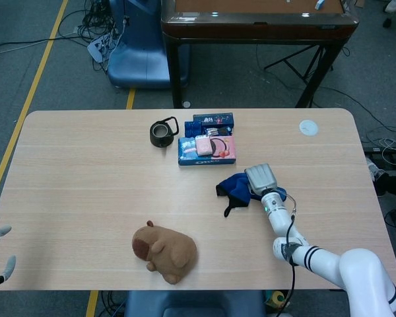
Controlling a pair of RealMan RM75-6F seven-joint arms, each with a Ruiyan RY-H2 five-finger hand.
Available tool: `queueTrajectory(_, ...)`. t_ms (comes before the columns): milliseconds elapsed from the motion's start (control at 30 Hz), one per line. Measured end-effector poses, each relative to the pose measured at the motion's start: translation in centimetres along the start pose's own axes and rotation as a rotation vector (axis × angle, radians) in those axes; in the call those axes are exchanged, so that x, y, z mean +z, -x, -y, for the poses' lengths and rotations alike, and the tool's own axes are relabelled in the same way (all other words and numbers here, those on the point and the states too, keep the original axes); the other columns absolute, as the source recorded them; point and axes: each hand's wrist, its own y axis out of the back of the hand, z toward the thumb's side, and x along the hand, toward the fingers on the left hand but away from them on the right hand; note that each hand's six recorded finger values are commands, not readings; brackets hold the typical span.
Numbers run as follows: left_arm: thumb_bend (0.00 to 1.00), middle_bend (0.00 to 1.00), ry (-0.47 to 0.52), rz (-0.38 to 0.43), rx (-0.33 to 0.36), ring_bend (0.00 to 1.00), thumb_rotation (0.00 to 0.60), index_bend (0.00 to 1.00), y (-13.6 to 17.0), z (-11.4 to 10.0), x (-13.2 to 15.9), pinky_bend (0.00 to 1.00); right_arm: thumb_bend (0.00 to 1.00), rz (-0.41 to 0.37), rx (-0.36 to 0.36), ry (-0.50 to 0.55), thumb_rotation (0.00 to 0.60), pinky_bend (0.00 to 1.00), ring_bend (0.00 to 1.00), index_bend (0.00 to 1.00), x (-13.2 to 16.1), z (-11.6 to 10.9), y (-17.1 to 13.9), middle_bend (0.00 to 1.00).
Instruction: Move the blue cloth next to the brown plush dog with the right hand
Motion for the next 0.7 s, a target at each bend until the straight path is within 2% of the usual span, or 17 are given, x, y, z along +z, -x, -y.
queueTrajectory(133, 0.36, 0.05, 0.001, -0.001, 0.001, 0.04, 0.6, 0.21, 0.0, 0.0, -0.1, 0.02, 0.64, 0.058, -0.032, 0.029, 0.6, 0.78, 0.54, 0.7, -2.7, -1.4, 0.0, 0.6)
queueTrajectory(400, 0.36, 0.05, 0.002, -0.002, -0.001, 0.04, 0.6, 0.2, 0.0, 0.1, -0.1, 0.02, 0.64, 0.098, -0.115, 0.13, 0.6, 0.78, 0.54, 0.7, -6.4, -5.0, -1.5, 0.6)
queueTrajectory(500, 0.36, 0.05, 0.001, -0.007, 0.001, 0.04, 0.6, 0.2, 0.0, 0.0, -0.2, 0.02, 0.64, 0.072, -0.124, 0.169, 0.6, 0.78, 0.54, 0.7, -6.3, -5.6, -2.3, 0.6)
queueTrajectory(700, 0.36, 0.05, -0.001, -0.015, 0.0, 0.04, 0.6, 0.2, 0.0, 0.0, -0.4, 0.02, 0.64, -0.064, -0.131, 0.25, 0.6, 0.78, 0.54, 0.7, -3.3, -6.5, -4.6, 0.6)
